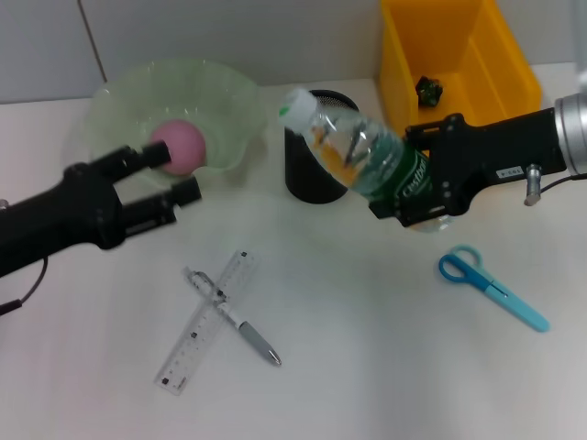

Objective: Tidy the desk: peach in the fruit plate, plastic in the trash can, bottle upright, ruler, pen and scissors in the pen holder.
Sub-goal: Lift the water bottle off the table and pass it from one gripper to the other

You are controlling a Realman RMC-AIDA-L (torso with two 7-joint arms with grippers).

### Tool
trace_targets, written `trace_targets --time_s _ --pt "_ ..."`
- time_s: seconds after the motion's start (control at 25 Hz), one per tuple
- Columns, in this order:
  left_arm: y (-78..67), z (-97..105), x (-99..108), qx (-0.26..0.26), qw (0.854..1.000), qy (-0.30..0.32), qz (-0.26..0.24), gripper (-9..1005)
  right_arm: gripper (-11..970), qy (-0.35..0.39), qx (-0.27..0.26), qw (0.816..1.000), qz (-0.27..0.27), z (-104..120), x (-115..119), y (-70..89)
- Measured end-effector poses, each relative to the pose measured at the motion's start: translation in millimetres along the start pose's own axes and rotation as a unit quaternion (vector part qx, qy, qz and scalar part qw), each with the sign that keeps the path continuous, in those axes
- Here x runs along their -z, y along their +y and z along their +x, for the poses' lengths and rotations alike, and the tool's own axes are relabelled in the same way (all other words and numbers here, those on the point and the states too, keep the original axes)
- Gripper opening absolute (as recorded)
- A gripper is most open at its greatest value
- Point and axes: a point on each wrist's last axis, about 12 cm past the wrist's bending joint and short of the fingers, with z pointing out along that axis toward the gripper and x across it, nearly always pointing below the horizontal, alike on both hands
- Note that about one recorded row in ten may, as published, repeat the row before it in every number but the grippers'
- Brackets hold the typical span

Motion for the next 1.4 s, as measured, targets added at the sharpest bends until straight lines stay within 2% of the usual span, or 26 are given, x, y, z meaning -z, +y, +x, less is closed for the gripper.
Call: trace_targets --time_s 0.12,0.16,0.36,0.8,1.4 --pt "-0.2 1 1 0.018 0.999 -0.045 -0.013 825 787 -0.062 -0.004 0.998 -0.002 4 -2 5.6" --pt "-0.9 1 1 0.023 0.998 -0.061 -0.015 825 787 -0.106 -0.01 0.994 -0.007 6 -7 10.0" --pt "-9.8 5 -7 0.036 0.992 -0.124 0.004 825 788 -0.18 -0.024 0.983 -0.021 8 -23 19.1" --pt "-16.7 0 -26 0.02 0.987 -0.15 0.049 825 790 -0.215 -0.04 0.974 -0.064 4 -50 30.1" --pt "-17.8 -2 -37 -0.004 0.987 -0.152 0.06 824 793 -0.201 -0.038 0.974 -0.102 -1 -75 36.4"
